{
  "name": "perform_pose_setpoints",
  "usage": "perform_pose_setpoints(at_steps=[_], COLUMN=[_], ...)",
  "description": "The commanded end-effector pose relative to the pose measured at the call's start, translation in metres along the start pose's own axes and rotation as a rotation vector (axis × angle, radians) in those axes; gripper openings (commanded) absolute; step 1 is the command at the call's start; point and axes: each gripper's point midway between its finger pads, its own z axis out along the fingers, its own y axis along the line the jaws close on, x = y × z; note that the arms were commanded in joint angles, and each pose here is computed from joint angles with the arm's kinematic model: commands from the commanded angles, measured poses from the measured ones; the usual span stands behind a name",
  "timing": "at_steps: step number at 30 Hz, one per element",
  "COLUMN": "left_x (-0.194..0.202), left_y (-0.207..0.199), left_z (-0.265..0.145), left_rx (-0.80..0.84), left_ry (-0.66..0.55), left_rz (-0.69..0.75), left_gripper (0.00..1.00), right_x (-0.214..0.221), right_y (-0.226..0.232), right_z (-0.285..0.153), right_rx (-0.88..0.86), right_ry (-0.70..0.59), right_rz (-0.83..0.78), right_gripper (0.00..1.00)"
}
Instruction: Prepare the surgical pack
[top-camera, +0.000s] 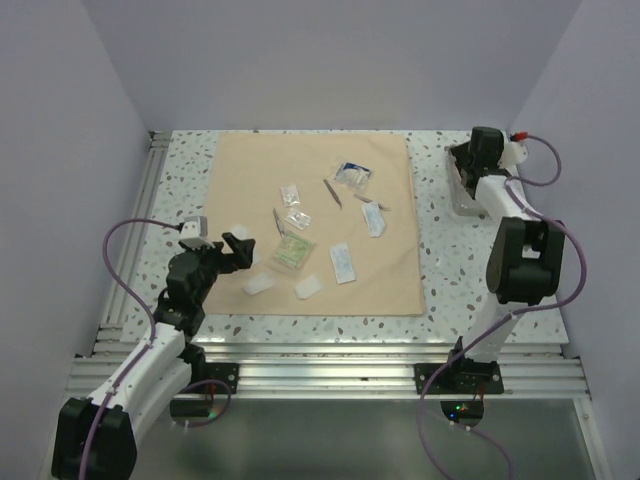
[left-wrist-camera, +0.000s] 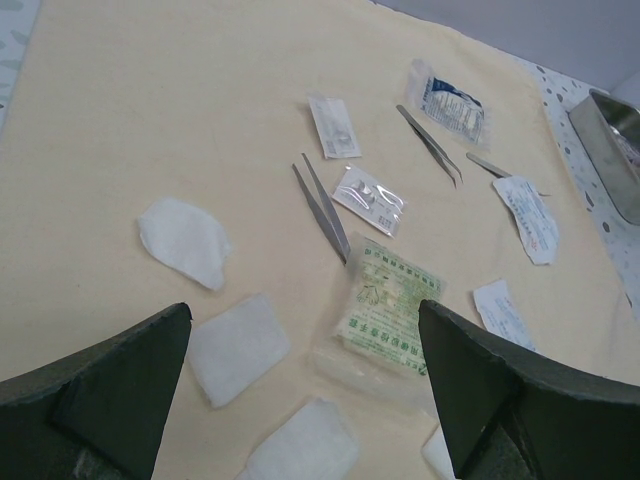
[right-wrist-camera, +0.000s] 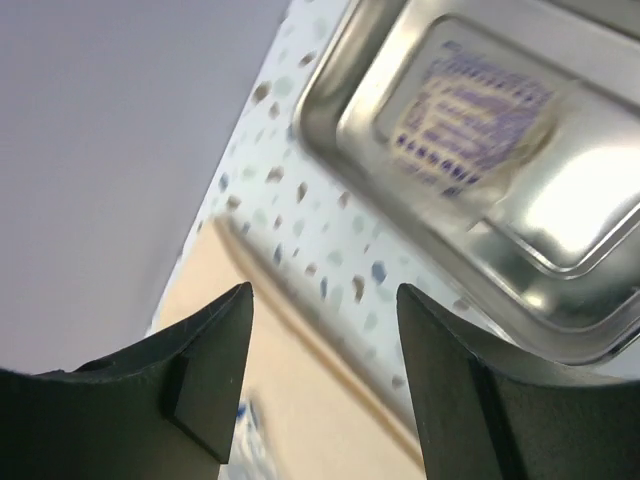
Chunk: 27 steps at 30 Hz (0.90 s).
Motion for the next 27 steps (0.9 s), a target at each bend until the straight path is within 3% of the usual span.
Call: perform_pose_setpoints(at_steps=[1, 2, 3, 6, 12, 21, 27], left_x=[-0.013, -0.014, -0.014, -0.014, -0.014, -0.012, -0.012], left_y=[-0.008, -0.008, -0.009, -0.01, -0.011, -0.011, -0.011], left_z=[0.002, 0.002, 0.002, 0.002, 0.002, 0.004, 0.004], left_rx=[0.025, 0.025, 0.026, 0.026, 0.031, 0.028, 0.024], left_ry=[-0.044, -0.046, -0.045, -0.042, -0.038, -0.028, -0.028], left_rz=[0.019, 0.019, 0.02, 0.018, 0.019, 0.023, 0.024], left_gripper=[0.99, 0.99, 0.99, 0.99, 0.99, 1.0, 1.0], right_x=[0.033, 0.062, 0.066, 0.131, 0.2, 0.237, 0.246], right_y=[0.032, 0.034, 0.037, 0.013, -0.005, -0.03, -0.026], right_z=[-0.054, -0.07, -0.07, -0.099, -0.125, -0.118, -0.124], right_rx=[-0.262, -0.346, -0.375, -0.369, -0.405, -0.39, -0.442], right_ry=[0.2, 0.317, 0.332, 0.566, 0.718, 0.815, 0.86], right_rz=[-0.351, -0.462, -0.503, -0.749, -1.043, -1.104, -1.07], right_gripper=[0.63, 0.63, 0.63, 0.64, 0.61, 0.52, 0.1])
